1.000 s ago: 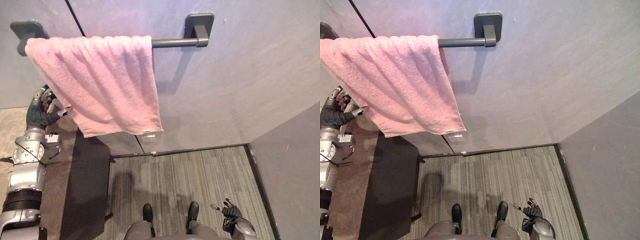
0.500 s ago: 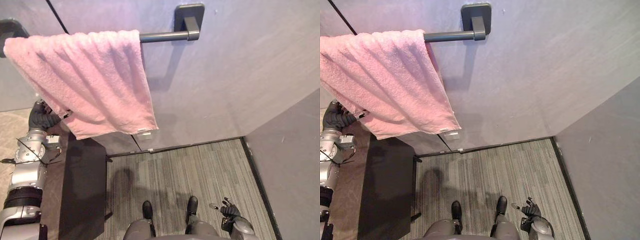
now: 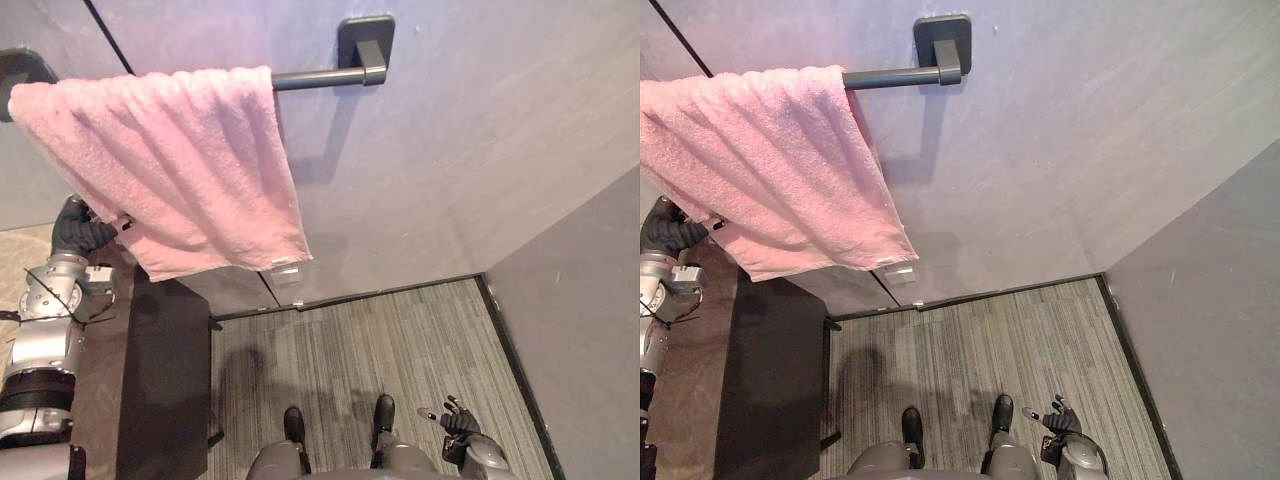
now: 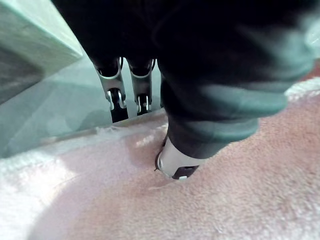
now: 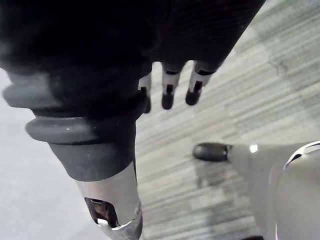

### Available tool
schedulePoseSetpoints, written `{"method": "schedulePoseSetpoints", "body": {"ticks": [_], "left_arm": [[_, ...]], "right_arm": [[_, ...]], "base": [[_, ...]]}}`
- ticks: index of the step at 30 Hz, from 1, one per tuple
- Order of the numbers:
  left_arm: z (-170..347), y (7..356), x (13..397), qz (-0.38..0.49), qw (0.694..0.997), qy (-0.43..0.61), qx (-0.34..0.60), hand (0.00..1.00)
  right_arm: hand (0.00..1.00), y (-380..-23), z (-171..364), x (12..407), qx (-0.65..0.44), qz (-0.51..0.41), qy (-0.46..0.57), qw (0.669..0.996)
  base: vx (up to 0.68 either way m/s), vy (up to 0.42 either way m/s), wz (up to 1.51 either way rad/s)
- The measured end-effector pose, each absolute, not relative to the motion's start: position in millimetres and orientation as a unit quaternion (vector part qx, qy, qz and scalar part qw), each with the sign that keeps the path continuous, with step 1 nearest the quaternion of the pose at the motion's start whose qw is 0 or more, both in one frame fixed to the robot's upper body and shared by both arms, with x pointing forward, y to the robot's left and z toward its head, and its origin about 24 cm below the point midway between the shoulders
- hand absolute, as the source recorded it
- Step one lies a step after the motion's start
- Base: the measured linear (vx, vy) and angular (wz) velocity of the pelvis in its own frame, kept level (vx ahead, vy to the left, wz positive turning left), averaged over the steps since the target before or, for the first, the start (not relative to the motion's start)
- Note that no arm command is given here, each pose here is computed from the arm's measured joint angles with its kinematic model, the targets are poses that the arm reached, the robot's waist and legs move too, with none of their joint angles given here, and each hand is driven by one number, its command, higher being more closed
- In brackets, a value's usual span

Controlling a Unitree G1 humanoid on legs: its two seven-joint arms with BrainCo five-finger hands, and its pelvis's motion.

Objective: Organize washtable

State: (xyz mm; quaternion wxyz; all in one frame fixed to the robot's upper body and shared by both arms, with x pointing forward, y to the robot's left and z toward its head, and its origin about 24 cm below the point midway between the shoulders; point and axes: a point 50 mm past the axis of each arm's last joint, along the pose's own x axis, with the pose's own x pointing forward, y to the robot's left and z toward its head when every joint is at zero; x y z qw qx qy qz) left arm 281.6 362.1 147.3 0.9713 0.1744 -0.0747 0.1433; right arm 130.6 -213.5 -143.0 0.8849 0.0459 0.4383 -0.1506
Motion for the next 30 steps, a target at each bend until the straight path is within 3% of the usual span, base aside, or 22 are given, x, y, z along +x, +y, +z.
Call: {"method": "schedulePoseSetpoints", "body": {"ticks": [4, 7, 9, 14, 22, 30], "left_arm": [[148, 361, 282, 0.140, 0.972, -0.077, 0.175, 1.00], [150, 361, 282, 0.140, 0.971, -0.079, 0.177, 1.00], [154, 362, 282, 0.138, 0.970, -0.082, 0.184, 1.00], [168, 353, 284, 0.108, 0.967, -0.104, 0.205, 1.00], [166, 341, 290, 0.077, 0.970, -0.101, 0.210, 1.00], [166, 330, 294, 0.060, 0.974, -0.113, 0.185, 1.00]], "right_arm": [[0.00, -213, -132, 145, 0.044, -0.142, 0.402, 0.903], [0.00, -205, -109, 174, 0.035, -0.102, 0.333, 0.937], [0.00, -191, -79, 206, 0.016, -0.033, 0.259, 0.965], [0.00, -163, -12, 255, 0.031, 0.066, 0.107, 0.992], [0.00, -118, 86, 307, 0.035, 0.201, -0.066, 0.977], [0.00, -90, 146, 342, 0.000, 0.258, -0.127, 0.958]], "base": [[-0.01, -0.006, -0.02], [-0.02, 0.000, -0.06], [-0.05, -0.001, -0.13], [-0.03, -0.021, -0.07], [-0.02, -0.010, -0.03], [-0.04, -0.002, 0.05]]}}
